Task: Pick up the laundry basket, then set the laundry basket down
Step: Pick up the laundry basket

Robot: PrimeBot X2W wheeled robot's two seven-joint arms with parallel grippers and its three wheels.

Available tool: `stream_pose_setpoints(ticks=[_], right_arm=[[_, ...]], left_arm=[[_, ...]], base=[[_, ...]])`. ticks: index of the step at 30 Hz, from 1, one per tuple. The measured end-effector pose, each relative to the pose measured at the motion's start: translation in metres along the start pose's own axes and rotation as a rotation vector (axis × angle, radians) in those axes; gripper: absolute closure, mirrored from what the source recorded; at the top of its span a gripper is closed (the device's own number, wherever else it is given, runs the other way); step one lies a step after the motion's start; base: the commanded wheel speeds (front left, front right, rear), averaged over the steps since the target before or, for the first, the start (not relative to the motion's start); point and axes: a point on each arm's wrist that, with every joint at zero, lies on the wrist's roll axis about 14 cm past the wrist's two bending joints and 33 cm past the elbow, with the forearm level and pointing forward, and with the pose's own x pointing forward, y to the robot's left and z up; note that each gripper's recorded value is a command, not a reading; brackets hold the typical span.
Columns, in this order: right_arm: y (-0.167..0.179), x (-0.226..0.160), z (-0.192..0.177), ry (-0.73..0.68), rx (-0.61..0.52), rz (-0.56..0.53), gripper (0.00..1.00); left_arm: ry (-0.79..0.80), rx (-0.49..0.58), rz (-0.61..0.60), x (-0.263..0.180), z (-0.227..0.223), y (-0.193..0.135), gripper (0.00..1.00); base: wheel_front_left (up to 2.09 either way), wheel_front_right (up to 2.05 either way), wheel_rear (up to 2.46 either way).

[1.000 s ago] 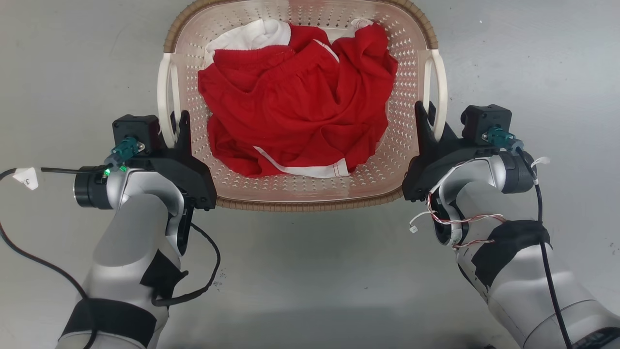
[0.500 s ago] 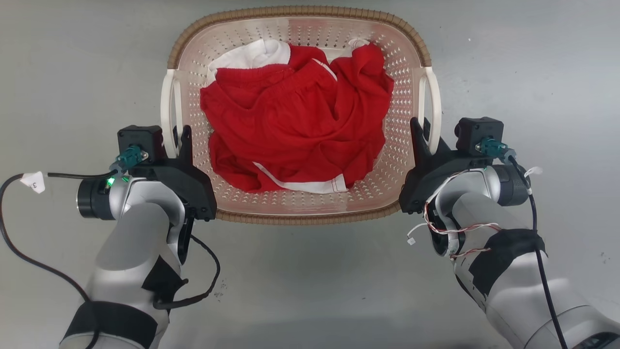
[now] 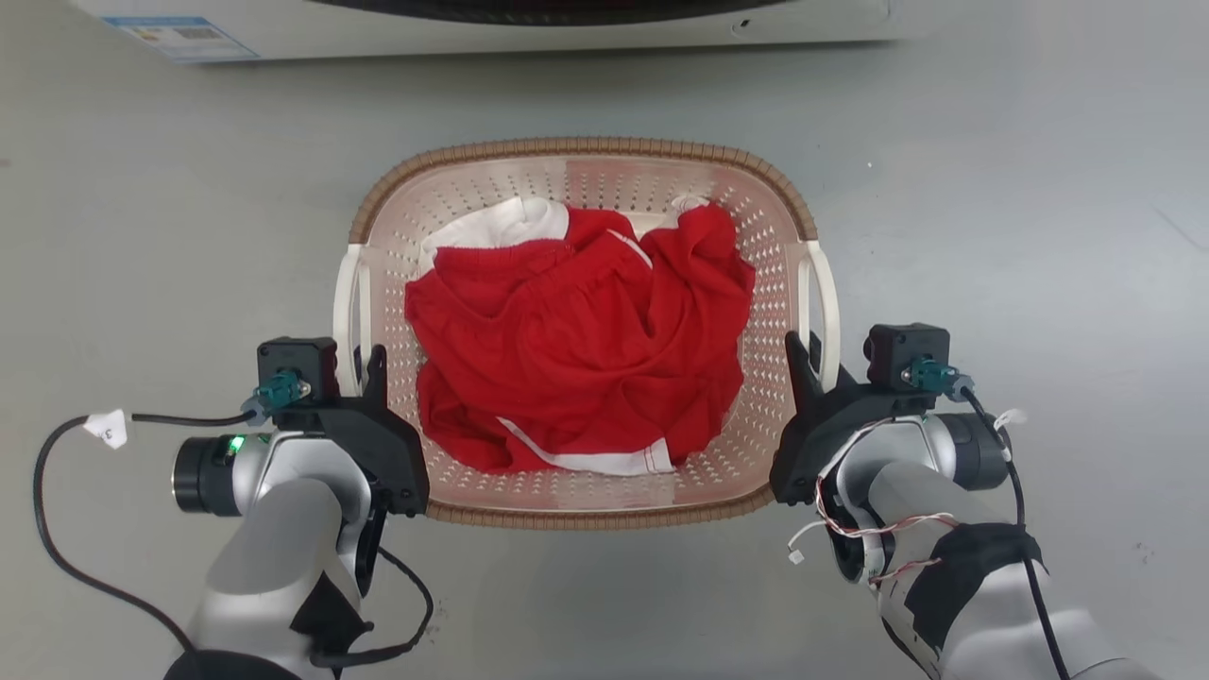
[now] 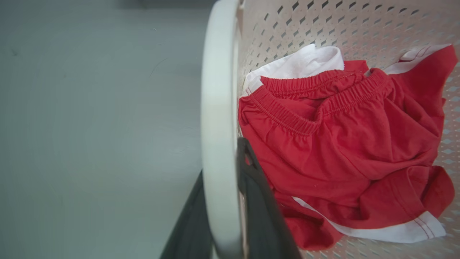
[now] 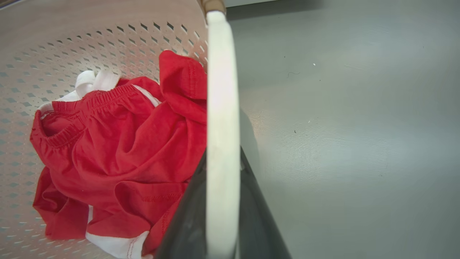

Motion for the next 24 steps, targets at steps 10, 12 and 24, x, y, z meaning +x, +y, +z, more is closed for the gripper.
stream_pose_setpoints(ticks=[10,12,24], right_arm=[[0.008,-0.038,0.002,0.002,-0.004,-0.003,1.0],[0.01,-0.046,0.0,0.004,0.001,-0.003,1.0],[0.024,-0.095,-0.018,0.041,0.008,0.005,1.0]], left_arm=[[-0.01,-0.015,-0.017,-0.038,0.0,-0.009,1.0],[-0.01,-0.024,-0.018,-0.046,-0.002,-0.01,1.0],[0.015,-0.011,-0.028,-0.094,-0.017,-0.016,1.0]], base=[[0.0,0.0,0.0],[0.0,0.0,0.0],[0.0,0.0,0.0]])
